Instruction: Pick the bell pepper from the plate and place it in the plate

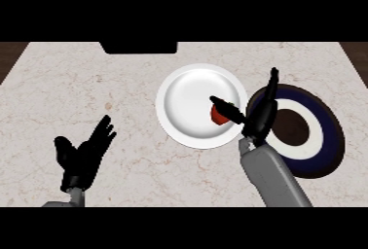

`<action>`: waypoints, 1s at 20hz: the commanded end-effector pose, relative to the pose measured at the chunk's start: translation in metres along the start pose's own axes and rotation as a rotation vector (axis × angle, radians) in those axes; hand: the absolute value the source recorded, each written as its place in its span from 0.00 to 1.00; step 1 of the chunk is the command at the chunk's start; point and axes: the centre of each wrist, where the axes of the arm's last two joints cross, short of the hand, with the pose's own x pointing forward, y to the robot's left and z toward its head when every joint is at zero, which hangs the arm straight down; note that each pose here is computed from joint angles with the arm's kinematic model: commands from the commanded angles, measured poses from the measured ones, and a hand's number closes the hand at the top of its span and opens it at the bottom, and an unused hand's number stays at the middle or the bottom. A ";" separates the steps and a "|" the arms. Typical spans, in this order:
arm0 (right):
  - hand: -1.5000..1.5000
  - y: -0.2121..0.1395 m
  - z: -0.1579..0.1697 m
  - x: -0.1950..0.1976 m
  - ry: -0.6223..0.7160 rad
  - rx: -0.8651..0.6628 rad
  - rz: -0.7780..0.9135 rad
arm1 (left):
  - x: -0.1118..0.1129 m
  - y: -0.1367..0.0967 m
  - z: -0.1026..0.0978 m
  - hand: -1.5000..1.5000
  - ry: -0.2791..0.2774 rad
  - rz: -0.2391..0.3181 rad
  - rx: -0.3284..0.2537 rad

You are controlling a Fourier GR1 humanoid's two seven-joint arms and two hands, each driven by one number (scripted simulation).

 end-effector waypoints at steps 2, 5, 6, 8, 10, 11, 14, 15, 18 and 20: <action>0.00 -0.044 0.030 -0.005 -0.004 0.158 -0.064 | -0.023 0.000 0.003 0.50 0.070 -0.001 -0.006; 0.00 -0.060 0.071 -0.019 0.001 0.184 -0.074 | -0.006 0.003 0.000 0.50 0.057 0.011 0.004; 0.00 -0.058 0.086 -0.013 0.004 0.208 -0.050 | -0.007 -0.013 -0.004 0.50 0.072 -0.012 0.018; 0.00 -0.083 0.080 -0.025 0.001 0.222 0.015 | -0.016 0.002 0.016 0.50 0.066 -0.004 0.014; 0.00 -0.094 0.097 -0.032 -0.013 0.213 0.035 | -0.010 -0.011 -0.003 0.50 0.058 0.011 0.029; 0.00 -0.093 0.093 -0.035 -0.003 0.217 0.054 | -0.028 0.000 0.003 0.50 0.054 -0.005 0.010; 0.00 -0.106 0.113 -0.034 -0.002 0.233 0.066 | -0.012 -0.020 0.002 0.50 0.058 -0.016 0.014; 0.00 -0.101 0.115 -0.031 0.007 0.228 0.086 | -0.007 0.020 -0.009 0.50 0.064 0.001 0.000; 0.00 -0.100 0.150 -0.030 0.018 0.228 0.081 | -0.009 -0.004 0.005 0.50 0.054 -0.009 0.010; 0.00 -0.106 0.135 -0.038 0.008 0.212 0.085 | 0.008 -0.008 -0.013 0.50 0.053 -0.005 0.000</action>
